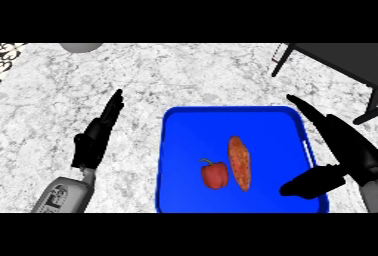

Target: Pick the sweet potato from the tray and place it in the tiered shelf

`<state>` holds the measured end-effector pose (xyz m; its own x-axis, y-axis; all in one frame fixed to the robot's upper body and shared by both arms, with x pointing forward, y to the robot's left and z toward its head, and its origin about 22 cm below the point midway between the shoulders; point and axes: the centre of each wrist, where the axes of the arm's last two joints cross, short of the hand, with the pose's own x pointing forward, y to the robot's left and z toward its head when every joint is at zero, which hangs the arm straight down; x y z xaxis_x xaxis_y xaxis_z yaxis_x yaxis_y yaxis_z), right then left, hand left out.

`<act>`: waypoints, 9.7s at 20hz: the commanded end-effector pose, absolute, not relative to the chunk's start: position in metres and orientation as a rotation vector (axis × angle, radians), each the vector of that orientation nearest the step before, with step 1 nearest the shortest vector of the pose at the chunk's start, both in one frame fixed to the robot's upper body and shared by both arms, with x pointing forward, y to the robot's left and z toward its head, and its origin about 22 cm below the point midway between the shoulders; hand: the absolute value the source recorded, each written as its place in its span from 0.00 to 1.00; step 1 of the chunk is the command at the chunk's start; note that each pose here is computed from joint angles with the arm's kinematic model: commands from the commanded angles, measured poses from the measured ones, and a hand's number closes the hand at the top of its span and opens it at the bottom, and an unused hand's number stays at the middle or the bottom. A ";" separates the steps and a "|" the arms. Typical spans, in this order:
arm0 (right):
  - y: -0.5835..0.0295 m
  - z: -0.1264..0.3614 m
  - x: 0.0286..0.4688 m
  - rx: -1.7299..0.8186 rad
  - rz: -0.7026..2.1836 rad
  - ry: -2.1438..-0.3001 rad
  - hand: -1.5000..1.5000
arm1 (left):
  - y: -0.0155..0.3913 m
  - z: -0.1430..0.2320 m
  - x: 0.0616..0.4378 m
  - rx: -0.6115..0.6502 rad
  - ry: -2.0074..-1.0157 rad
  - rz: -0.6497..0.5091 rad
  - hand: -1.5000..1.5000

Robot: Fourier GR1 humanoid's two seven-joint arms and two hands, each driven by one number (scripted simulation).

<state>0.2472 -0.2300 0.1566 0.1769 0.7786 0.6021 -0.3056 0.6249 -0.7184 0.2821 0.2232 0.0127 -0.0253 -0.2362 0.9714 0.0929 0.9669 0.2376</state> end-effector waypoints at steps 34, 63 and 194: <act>-0.142 0.139 0.234 -0.611 0.847 -1.030 0.00 | 0.242 0.010 0.277 0.128 -1.586 -0.244 0.50; -0.142 0.070 0.259 -0.623 0.910 -0.939 0.00 | 0.231 0.003 0.285 0.112 -1.571 -0.244 0.50; -0.334 0.268 0.450 -1.848 -0.646 -1.114 0.00 | 0.226 0.020 0.292 0.104 -1.570 -0.257 0.50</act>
<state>0.4536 -0.3280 0.2634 0.5589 0.4728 0.6813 0.8276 -0.2657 -0.4945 0.2855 0.2213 0.0158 -0.0246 -0.2334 0.9721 0.0967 0.9672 0.2347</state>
